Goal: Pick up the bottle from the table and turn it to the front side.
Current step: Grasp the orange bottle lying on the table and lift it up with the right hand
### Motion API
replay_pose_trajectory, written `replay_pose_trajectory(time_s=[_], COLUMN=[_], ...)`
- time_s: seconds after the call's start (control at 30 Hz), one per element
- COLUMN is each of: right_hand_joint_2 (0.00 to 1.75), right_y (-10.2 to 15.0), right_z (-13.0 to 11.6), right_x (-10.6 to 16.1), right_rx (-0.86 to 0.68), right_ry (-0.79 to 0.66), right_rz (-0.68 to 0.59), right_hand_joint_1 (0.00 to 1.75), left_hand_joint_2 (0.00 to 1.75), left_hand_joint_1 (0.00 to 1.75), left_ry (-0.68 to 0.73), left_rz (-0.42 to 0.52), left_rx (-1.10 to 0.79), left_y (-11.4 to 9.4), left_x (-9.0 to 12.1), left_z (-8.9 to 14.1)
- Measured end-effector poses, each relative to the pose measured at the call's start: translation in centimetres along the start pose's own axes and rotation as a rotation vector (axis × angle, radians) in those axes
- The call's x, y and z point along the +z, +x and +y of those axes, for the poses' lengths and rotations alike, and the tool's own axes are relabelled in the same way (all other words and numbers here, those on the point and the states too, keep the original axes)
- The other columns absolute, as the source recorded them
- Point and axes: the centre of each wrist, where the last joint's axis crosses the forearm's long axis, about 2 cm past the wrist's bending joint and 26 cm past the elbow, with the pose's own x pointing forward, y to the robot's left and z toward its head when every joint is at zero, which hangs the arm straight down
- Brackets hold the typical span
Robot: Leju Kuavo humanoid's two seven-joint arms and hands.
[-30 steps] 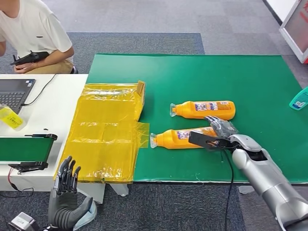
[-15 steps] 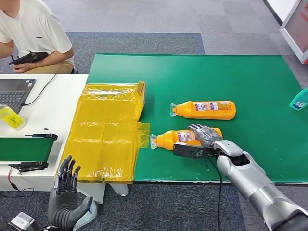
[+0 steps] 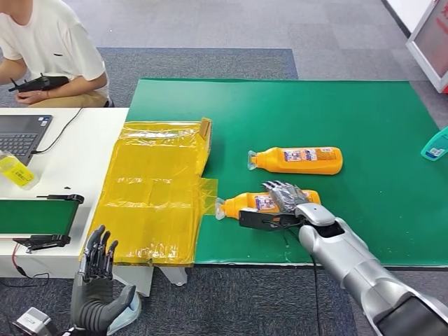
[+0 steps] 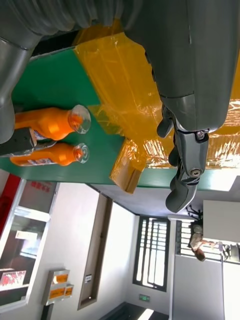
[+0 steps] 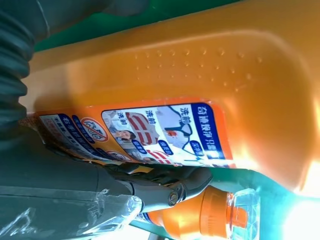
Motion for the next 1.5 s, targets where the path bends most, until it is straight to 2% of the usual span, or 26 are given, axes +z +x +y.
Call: replay_pose_trajectory(time_s=[0.03, 0.77, 0.83, 0.93, 1.0, 1.1, 1.23, 1.37, 1.5], right_hand_joint_2=[1.75, 1.75, 1.75, 1.75, 1.75, 1.75, 1.75, 1.75, 1.75], right_y=[0.0, 1.7, 2.0, 3.2, 4.9, 8.3, 12.1, 13.7, 14.3], right_z=[0.1, 2.4, 2.9, 4.6, 5.7, 6.4, 5.4, 4.4, 4.6], right_x=[0.0, 2.8, 3.4, 5.2, 6.6, 8.4, 10.0, 10.8, 11.2], right_rx=[0.002, -0.075, -0.139, -0.39, -0.512, -0.618, -0.816, -0.905, -0.821], right_ry=[-0.008, -0.236, -0.241, -0.258, -0.307, -0.4, -0.531, -0.611, -0.71], right_rz=[-0.002, -0.087, -0.155, -0.369, -0.479, -0.591, -0.748, -0.837, -0.821], right_hand_joint_1=[1.75, 1.75, 1.75, 1.75, 1.75, 1.75, 1.75, 1.75, 1.75], left_hand_joint_2=[1.75, 1.75, 1.75, 1.75, 1.75, 1.75, 1.75, 1.75, 1.75], left_hand_joint_1=[0.0, 0.0, 0.0, 0.0, 0.0, 0.0, 0.0, 0.0, 0.0], left_ry=[0.0, 0.012, 0.012, -0.01, -0.036, -0.091, -0.139, -0.183, -0.234], left_rz=[0.0, 0.009, 0.008, 0.0, -0.012, -0.038, -0.062, -0.074, -0.088], left_rx=[0.0, -0.013, -0.013, -0.025, -0.045, -0.076, -0.092, -0.061, -0.041], left_y=[0.0, 0.0, 0.0, 0.3, 0.6, 1.4, 2.0, 2.2, 2.3], left_x=[0.0, 0.1, 0.2, 0.1, -0.3, -1.3, -2.4, -3.3, -4.0], left_z=[0.0, -0.2, -0.3, -0.5, -0.8, -1.7, -3.1, -4.2, -5.1])
